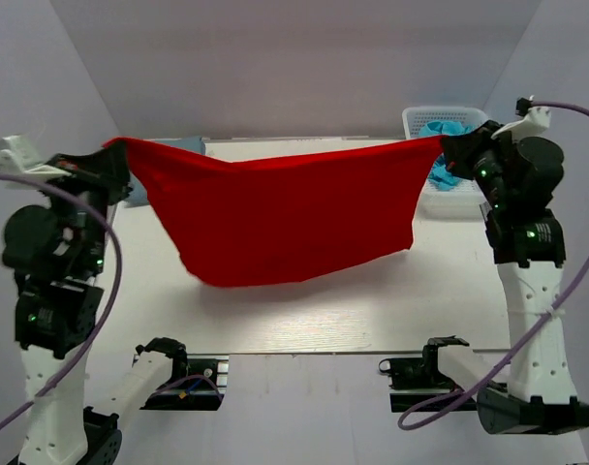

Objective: Fold and stack the t-shirts
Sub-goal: Flatten out the tshirt

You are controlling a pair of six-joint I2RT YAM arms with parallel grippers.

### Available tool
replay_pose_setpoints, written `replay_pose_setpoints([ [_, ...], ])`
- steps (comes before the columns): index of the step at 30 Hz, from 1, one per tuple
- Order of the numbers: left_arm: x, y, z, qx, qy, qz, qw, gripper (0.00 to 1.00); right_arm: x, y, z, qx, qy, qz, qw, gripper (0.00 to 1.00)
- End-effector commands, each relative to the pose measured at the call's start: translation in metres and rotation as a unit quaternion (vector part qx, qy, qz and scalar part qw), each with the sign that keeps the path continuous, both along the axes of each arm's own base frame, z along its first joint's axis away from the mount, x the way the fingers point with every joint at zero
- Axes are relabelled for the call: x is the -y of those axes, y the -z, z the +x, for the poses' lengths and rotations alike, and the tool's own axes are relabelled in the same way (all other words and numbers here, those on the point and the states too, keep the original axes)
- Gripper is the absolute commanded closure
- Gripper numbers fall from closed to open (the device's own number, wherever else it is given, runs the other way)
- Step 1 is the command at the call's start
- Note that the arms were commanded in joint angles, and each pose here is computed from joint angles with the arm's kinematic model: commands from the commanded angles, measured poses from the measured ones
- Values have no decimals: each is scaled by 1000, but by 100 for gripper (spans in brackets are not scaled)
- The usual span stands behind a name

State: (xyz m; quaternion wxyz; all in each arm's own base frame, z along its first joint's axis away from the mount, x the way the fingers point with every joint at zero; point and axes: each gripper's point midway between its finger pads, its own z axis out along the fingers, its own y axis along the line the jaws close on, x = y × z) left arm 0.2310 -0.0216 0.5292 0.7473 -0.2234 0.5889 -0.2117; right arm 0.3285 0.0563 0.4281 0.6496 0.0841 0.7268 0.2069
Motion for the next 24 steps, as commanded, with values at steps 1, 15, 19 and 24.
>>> replay_pose_setpoints([
  [1,-18,-64,-36,83,-32,26,996,100,8,-53,-31,63,13,-25,998,100],
  [15,-39,-161,-144,224,-39,52,972,100,14,-157,-159,216,18,-38,976,100],
  [19,-48,-180,-188,269,-48,67,960,100,17,-169,-192,239,25,-38,970,100],
  [24,-53,-185,-203,283,-57,75,954,100,18,-174,-216,258,26,-36,965,100],
])
